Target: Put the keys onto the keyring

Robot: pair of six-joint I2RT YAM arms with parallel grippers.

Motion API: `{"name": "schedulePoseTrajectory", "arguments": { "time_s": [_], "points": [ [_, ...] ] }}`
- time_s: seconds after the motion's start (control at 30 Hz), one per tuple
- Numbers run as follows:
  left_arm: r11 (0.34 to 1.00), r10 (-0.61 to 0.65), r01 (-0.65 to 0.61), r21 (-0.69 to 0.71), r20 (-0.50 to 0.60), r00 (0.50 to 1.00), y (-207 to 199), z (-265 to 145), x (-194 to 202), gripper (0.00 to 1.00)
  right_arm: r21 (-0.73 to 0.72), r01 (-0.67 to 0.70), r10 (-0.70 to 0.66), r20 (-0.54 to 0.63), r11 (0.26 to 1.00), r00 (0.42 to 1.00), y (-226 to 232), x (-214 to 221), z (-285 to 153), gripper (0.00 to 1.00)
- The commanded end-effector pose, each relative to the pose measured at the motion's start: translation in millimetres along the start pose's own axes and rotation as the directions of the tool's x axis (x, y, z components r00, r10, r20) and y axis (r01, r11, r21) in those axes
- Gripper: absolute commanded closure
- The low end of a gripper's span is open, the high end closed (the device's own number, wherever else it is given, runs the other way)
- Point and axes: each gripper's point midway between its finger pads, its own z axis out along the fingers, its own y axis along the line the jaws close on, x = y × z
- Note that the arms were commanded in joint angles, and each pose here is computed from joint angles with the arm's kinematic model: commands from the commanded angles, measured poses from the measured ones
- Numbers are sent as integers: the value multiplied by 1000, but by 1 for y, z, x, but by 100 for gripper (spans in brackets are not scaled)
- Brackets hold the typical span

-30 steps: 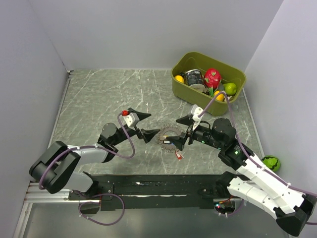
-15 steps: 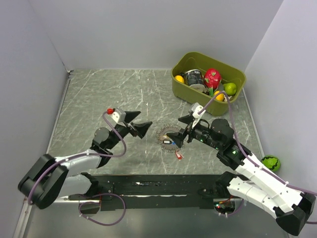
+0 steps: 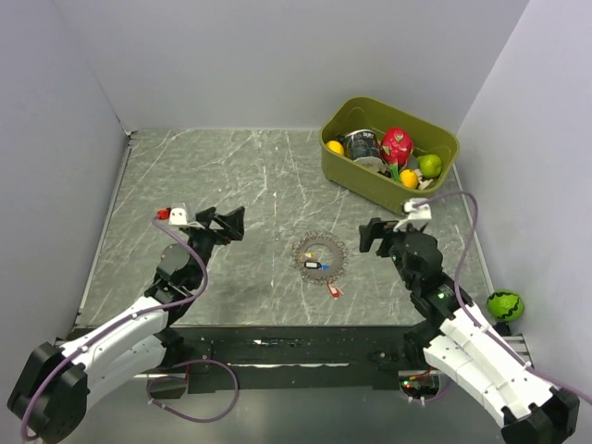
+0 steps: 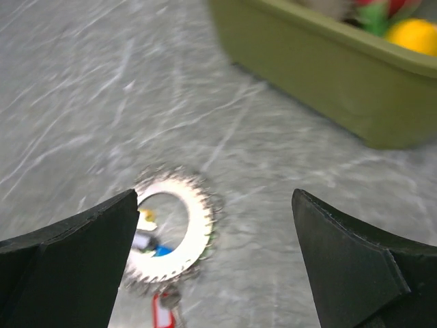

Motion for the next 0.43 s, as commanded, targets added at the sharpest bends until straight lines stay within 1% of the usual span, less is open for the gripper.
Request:
{"name": "schedulePoseTrajectory", "arguments": {
  "time_s": [0.0, 0.07, 0.1, 0.17, 0.23, 0.27, 0.3, 0.37, 0.4],
  "points": [
    [988, 24, -21, -155, 19, 1000, 30, -5, -5, 4, 196, -97, 74, 123, 976, 990, -44, -9, -4, 0],
    [984, 31, -26, -175, 26, 999, 33, -5, -7, 4, 242, -128, 87, 174, 962, 981, -56, -11, -6, 0],
    [983, 36, -31, -179, 28, 999, 33, -5, -8, 4, 294, -135, 76, 204, 946, 976, -69, -8, -8, 0],
    [981, 40, -33, -192, 33, 999, 36, -4, -9, 4, 334, -145, 61, 249, 931, 967, -79, -11, -11, 0],
    [980, 61, -57, -190, 17, 998, 37, -3, -5, 4, 392, -133, 26, 268, 910, 963, -93, -4, -14, 0],
    [981, 72, -69, -179, 8, 997, 35, -2, -2, 4, 404, -127, 9, 281, 906, 960, -96, -5, -15, 0],
    [980, 89, -87, -180, 2, 996, 36, 0, -2, 4, 392, -139, 6, 322, 909, 947, -96, -5, -14, 0],
    [971, 103, -102, -217, -8, 995, 42, 2, 1, 4, 384, -87, -62, 358, 919, 932, -96, -9, -13, 0],
    [966, 121, -120, -230, -13, 993, 45, 4, 1, 4, 377, -99, -71, 411, 921, 909, -97, -10, -13, 0]
  ]
}}
